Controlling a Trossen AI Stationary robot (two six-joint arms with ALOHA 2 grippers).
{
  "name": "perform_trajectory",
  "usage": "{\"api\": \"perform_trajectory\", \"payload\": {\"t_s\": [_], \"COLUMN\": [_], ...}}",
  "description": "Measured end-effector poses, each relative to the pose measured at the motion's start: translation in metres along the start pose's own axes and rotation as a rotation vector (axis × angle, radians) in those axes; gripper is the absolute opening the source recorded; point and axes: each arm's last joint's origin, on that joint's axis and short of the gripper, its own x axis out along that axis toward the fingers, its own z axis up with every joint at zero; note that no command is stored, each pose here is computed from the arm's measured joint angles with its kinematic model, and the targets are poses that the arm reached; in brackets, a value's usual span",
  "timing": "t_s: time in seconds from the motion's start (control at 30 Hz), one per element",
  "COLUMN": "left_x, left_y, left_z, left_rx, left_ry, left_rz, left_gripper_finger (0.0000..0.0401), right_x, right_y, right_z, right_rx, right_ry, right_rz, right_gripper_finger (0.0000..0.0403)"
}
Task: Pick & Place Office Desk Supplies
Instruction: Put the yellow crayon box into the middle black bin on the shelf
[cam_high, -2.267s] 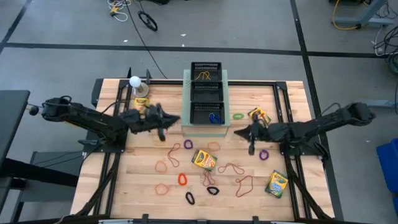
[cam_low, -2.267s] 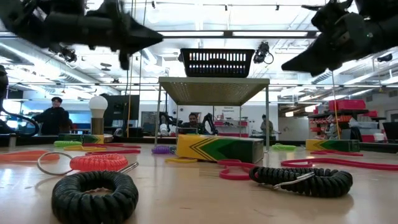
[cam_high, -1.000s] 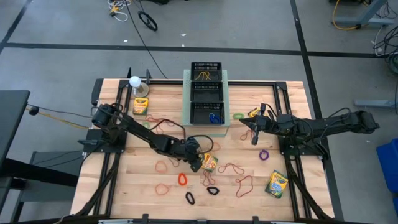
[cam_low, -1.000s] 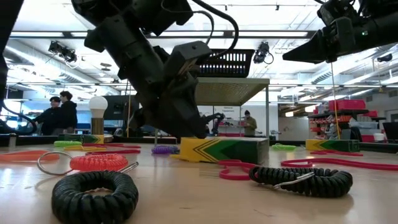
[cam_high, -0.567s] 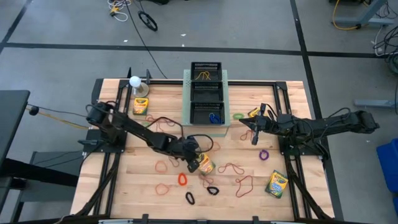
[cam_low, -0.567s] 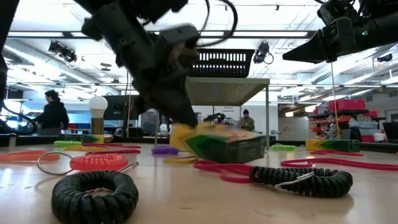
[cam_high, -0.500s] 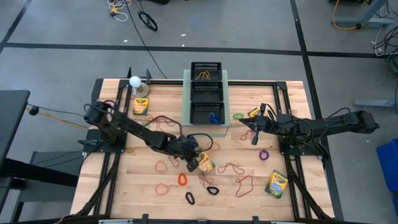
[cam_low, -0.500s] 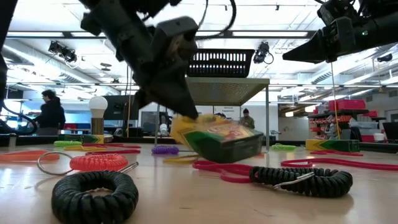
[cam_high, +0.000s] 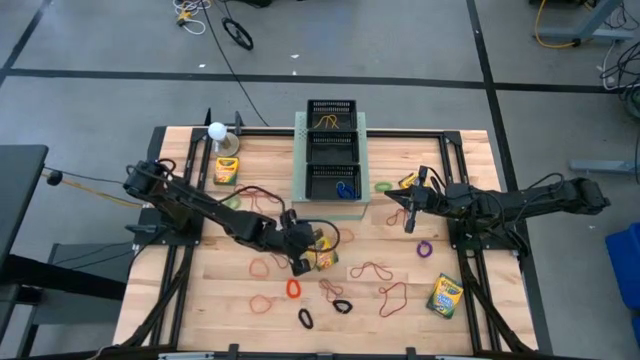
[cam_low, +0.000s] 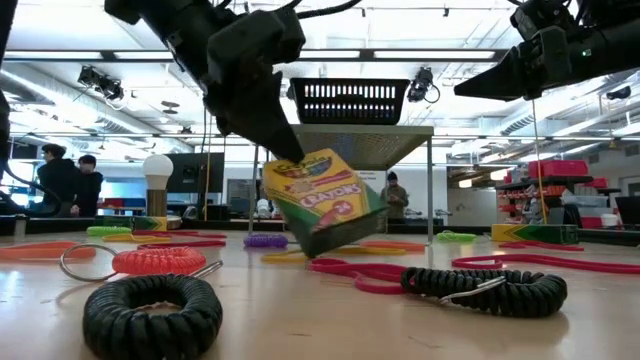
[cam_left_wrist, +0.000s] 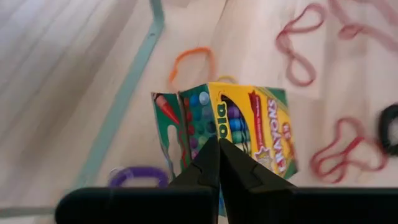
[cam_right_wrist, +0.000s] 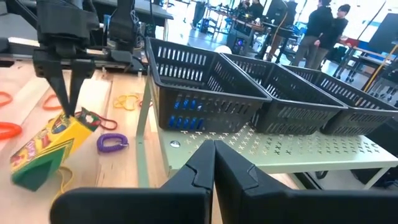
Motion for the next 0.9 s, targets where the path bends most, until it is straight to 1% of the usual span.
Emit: {"api": "perform_trajectory", "payload": {"t_s": [0.17, 0.27, 0.33, 0.5, 0.6, 0.77, 0.9], "left_x": [-0.013, -0.023, -0.028, -0.035, -0.036, -0.039, -0.035], "left_y": [-0.003, -0.007, -0.009, -0.009, -0.01, -0.017, -0.025], "left_z": [0.011, 0.021, 0.024, 0.018, 0.014, 0.008, -0.001], "left_rx": [0.115, 0.158, 0.185, 0.265, 0.294, 0.339, 0.393], "left_ry": [0.057, 0.073, 0.083, 0.099, 0.095, 0.09, 0.106], "left_rz": [0.106, 0.13, 0.154, 0.272, 0.334, 0.353, 0.364], "left_gripper_finger": [0.0003, 0.0003, 0.0003, 0.0003, 0.0003, 0.0003, 0.0003], "right_x": [0.0, 0.0, 0.0, 0.0, 0.0, 0.0, 0.0], "right_y": [0.0, 0.0, 0.0, 0.0, 0.0, 0.0, 0.0], "right_z": [0.0, 0.0, 0.0, 0.0, 0.0, 0.0, 0.0], "right_rx": [0.001, 0.001, 0.001, 0.001, 0.001, -0.001, -0.004], "right_ry": [-0.001, -0.002, -0.002, -0.002, -0.002, -0.002, -0.002], "right_rz": [0.0, -0.001, -0.001, -0.001, -0.001, 0.0, 0.001], "right_gripper_finger": [0.0011, 0.0011, 0.0011, 0.0011, 0.0011, 0.0011, 0.0011]}}
